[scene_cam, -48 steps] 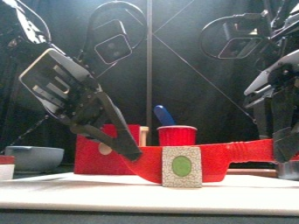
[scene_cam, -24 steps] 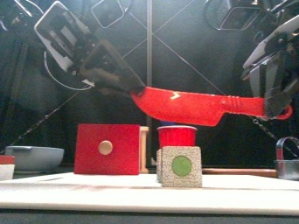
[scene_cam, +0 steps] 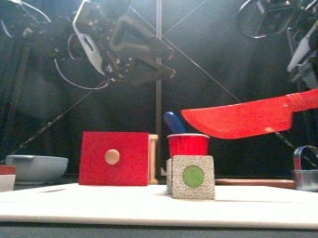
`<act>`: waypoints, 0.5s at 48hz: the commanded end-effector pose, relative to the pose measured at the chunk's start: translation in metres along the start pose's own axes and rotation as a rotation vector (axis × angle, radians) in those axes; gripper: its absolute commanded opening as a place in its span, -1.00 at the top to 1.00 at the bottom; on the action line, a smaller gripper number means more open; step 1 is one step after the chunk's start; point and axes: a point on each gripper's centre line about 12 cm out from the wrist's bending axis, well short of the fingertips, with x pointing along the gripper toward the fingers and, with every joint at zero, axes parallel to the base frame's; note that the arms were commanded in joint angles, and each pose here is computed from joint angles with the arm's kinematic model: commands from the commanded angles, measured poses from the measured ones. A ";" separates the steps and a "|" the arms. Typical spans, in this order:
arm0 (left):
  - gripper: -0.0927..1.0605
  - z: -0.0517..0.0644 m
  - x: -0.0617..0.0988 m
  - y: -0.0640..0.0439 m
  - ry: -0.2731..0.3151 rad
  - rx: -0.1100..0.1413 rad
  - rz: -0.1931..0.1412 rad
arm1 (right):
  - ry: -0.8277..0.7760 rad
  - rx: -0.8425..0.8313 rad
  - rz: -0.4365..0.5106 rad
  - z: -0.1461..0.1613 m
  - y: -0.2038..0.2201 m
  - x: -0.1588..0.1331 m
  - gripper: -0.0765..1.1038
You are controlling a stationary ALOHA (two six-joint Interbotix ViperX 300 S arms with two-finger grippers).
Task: Place sushi on board then cut the sushi with the knife then place the pieces on the plate
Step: Cut the sushi into 4 pieces
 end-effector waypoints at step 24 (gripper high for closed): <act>-0.71 -0.003 0.003 0.000 -0.001 0.045 0.001 | -0.018 0.938 0.045 -0.010 -0.020 -0.016 0.17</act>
